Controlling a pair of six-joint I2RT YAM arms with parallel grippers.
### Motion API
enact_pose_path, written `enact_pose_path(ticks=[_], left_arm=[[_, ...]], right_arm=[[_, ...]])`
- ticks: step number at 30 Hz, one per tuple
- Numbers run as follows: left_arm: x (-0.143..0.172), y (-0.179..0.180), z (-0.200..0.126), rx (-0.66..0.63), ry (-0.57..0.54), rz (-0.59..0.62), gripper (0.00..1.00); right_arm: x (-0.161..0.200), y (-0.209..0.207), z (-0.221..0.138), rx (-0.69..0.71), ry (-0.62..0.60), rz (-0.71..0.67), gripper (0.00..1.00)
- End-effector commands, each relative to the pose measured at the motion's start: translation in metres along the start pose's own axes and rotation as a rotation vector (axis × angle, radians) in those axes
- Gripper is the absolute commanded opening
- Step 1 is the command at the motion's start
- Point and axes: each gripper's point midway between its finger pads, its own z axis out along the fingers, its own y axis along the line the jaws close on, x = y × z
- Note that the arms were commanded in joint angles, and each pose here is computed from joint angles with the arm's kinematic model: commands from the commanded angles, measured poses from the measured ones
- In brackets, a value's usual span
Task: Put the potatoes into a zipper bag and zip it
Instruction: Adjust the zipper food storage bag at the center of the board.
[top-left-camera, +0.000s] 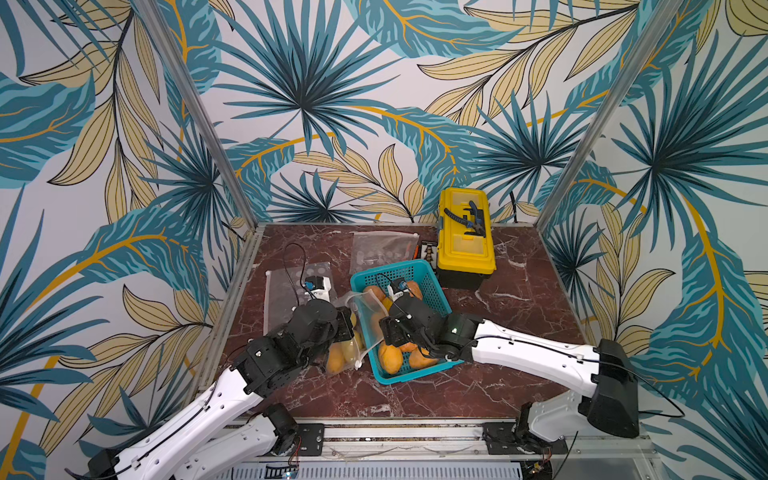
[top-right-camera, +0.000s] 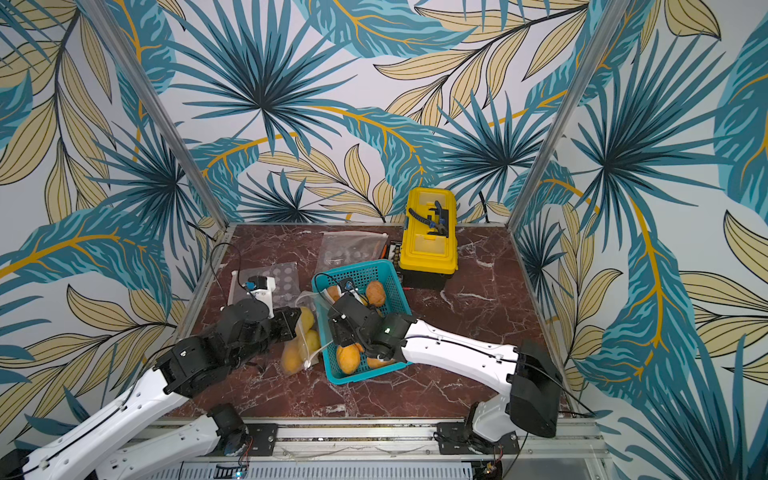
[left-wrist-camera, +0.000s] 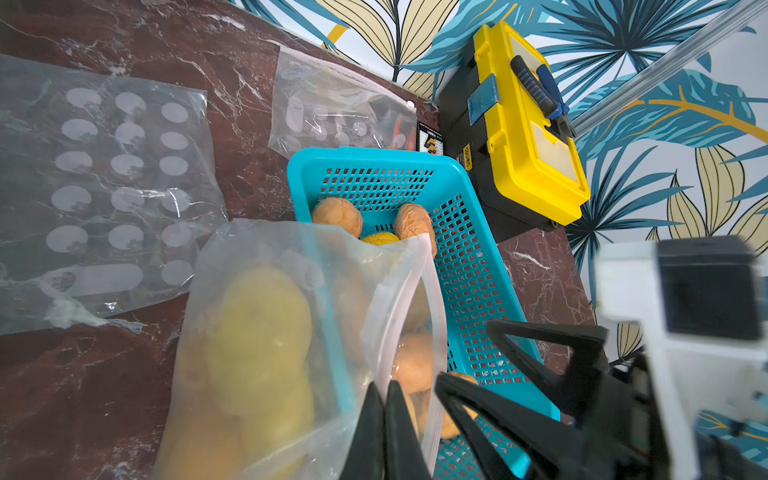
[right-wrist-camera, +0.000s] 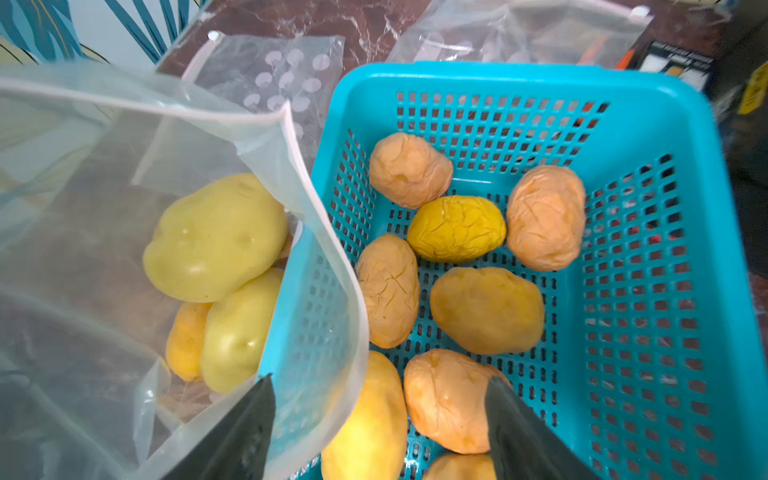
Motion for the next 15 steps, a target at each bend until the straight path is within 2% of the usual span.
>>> enact_pose_path(ticks=[1,5,9,13,15], left_arm=[[-0.005,-0.001,0.0,0.006,-0.024,0.002,0.0],[-0.005,-0.001,-0.001,0.007,-0.026,0.0,0.0],[-0.006,0.0,-0.001,0.003,-0.033,-0.001,0.0],[-0.007,0.002,-0.001,-0.006,-0.042,-0.005,0.0],[-0.009,0.002,-0.003,-0.007,-0.05,-0.004,0.0]], right_arm=[[0.005,0.013,0.019,-0.049,0.036,0.017,0.71],[0.002,0.014,0.026,-0.042,0.049,0.019,0.43],[-0.008,0.011,0.016,-0.04,0.014,0.015,0.14],[-0.02,0.009,0.004,-0.041,-0.027,-0.004,0.0],[-0.025,0.01,0.0,-0.047,-0.039,-0.016,0.0]])
